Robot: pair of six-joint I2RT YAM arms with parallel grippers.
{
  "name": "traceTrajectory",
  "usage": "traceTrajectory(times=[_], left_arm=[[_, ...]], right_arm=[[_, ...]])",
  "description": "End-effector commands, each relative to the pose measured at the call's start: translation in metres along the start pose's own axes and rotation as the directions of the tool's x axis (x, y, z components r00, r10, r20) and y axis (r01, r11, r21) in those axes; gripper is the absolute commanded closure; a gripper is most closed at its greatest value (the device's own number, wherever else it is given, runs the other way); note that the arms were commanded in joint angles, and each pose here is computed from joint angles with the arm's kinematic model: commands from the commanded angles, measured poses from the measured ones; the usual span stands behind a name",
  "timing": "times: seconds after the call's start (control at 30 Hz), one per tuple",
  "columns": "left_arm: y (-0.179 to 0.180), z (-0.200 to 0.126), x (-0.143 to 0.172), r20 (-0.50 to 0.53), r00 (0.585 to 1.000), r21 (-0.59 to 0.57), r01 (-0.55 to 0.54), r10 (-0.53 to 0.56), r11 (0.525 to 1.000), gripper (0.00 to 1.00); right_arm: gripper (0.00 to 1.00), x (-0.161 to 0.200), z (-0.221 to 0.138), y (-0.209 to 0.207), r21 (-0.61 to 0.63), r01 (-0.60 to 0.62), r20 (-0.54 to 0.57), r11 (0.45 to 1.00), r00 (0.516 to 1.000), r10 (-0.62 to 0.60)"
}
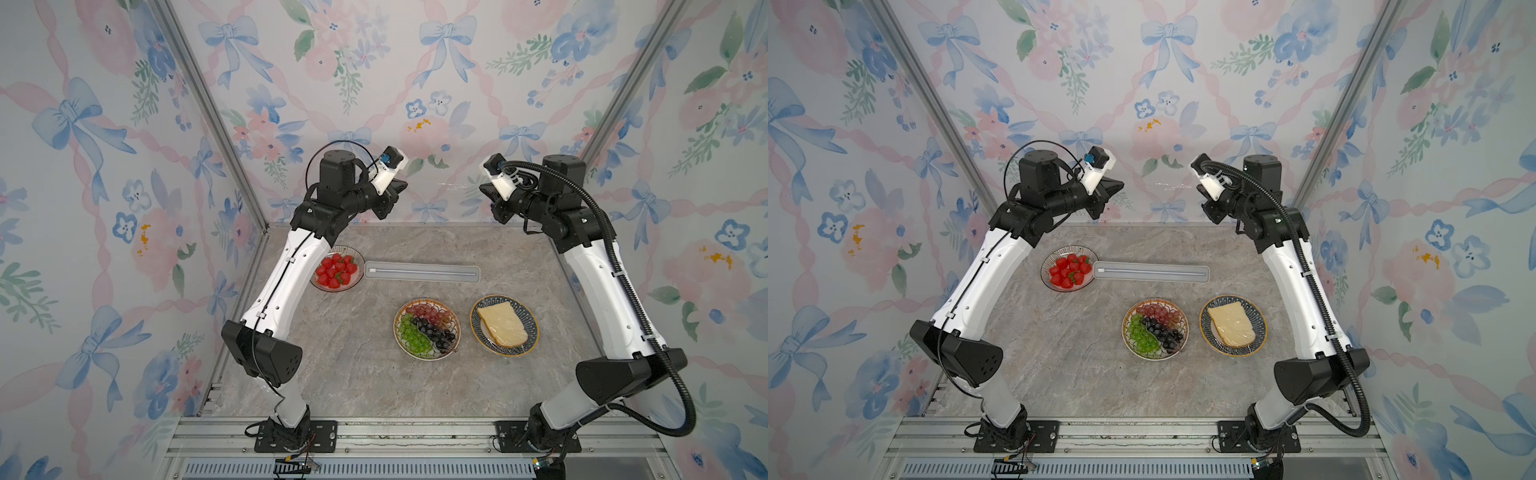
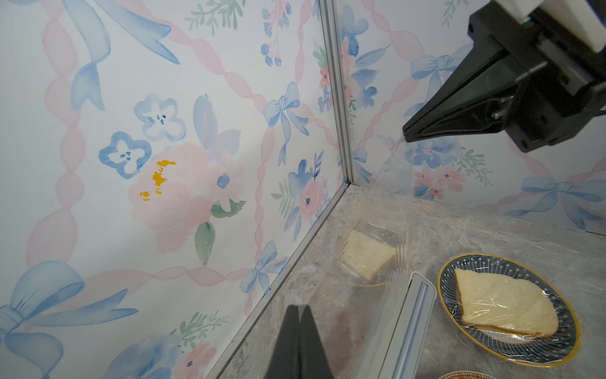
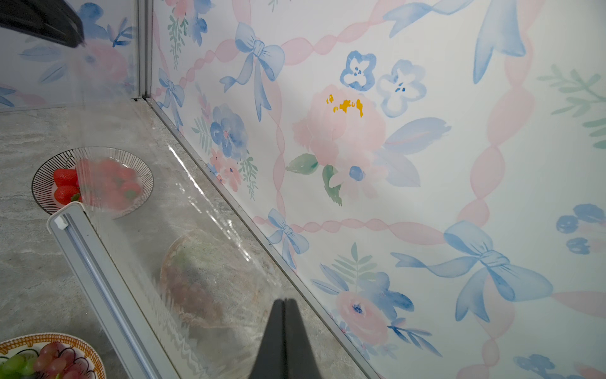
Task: Wrap the plate with plastic wrap
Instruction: Pull the plastic wrap from the plastic wrap cutting box.
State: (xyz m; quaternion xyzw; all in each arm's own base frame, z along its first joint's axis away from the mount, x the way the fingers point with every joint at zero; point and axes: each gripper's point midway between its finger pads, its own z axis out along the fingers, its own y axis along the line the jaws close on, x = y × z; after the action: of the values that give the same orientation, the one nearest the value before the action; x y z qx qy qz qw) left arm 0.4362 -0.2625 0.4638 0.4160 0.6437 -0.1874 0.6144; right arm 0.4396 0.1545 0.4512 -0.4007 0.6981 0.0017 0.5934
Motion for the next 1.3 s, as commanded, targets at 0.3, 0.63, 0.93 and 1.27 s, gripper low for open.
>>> traceTrajectory(times=[0.3,0.63,0.93,1.27], left_arm=[[0.0055,-0.0322,-0.0486,0.106,0.993,-0.069,-0.042,0.049,0.997,1.00],[0.0046,-0.0310,-0.0474,0.103,0.993,-0.068,-0.041,0.048,0.997,1.00],[0.0026,-0.0290,-0.0457,0.100,0.994,-0.063,-0.039,0.045,0.997,1.00],[0.0026,-0.0301,-0.0473,0.102,0.994,-0.066,-0.039,0.045,0.997,1.00]], right_arm=[[1.00,-0.0341,-0.0289,-0.0213,0.116,0.012,0.079,0.993,0.997,-0.021],[1.00,-0.0324,-0.0296,-0.0200,0.114,0.013,0.072,0.993,0.997,-0.021],[1.00,-0.0302,-0.0295,-0.0198,0.118,0.013,0.067,0.993,0.998,-0.021],[1.00,-0.0297,-0.0305,-0.0196,0.119,0.016,0.064,0.993,0.998,-0.024]])
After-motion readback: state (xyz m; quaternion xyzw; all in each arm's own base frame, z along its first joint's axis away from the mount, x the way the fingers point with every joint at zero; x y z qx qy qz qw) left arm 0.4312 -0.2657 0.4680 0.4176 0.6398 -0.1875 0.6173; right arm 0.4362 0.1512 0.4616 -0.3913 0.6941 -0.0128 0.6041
